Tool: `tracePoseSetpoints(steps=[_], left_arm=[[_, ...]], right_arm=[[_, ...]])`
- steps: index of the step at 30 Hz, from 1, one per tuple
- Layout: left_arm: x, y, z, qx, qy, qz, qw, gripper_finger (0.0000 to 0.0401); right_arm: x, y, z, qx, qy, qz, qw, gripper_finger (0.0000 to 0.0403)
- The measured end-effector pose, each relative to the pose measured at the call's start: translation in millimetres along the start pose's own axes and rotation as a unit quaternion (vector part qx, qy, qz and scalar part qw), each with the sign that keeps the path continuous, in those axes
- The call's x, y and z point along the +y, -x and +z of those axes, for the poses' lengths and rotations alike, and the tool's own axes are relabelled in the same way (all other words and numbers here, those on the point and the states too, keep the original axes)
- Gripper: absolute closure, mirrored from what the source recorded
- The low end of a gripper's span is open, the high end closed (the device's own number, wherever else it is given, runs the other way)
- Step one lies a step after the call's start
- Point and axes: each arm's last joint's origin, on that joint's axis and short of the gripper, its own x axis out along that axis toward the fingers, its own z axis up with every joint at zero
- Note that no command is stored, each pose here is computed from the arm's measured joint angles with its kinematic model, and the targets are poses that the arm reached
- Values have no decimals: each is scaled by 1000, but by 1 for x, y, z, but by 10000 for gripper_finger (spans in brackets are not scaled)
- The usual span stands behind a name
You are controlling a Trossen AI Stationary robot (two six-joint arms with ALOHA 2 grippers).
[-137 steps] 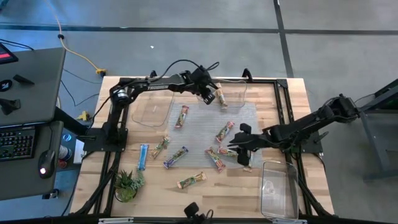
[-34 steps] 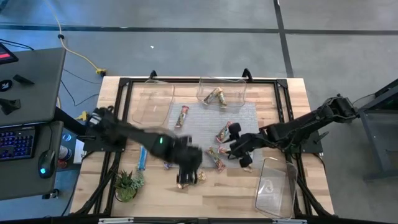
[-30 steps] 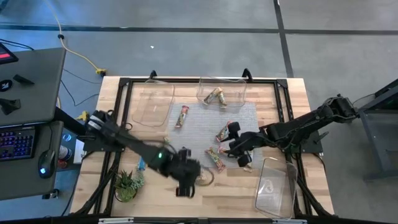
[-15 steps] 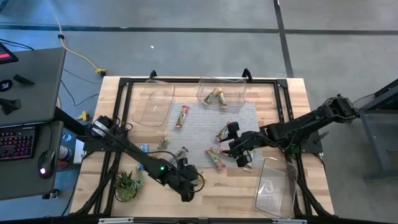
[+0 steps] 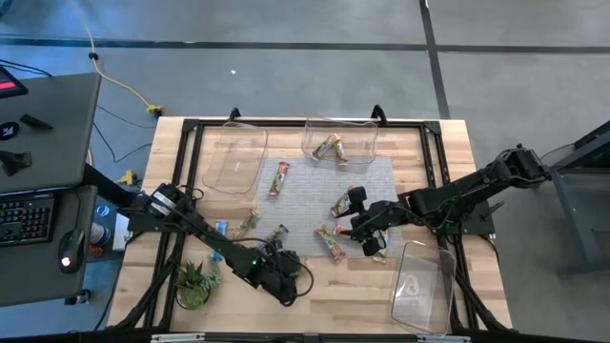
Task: Pick and place Granola Bars by type
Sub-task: Put the yellow granola bar into the top right transparent bin
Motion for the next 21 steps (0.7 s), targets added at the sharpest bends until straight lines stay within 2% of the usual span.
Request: tracePoseSetpoints(steps=[5, 15, 18, 21], left_arm=[[0, 0, 0, 8, -1, -2, 1000, 203], [-1, 3, 3, 8, -15, -4, 1000, 302], [-4, 13, 20, -10, -45, -3, 999, 314], [0, 32, 54, -43, -58, 10, 997, 317]], right_arm=[[0, 0, 0, 0, -1, 0, 1000, 210], [0, 0, 1, -6, -3, -3, 1000, 210], [-2, 0, 3, -16, -4, -16, 1000, 210], [-2, 0, 5, -22, -7, -17, 1000, 210]])
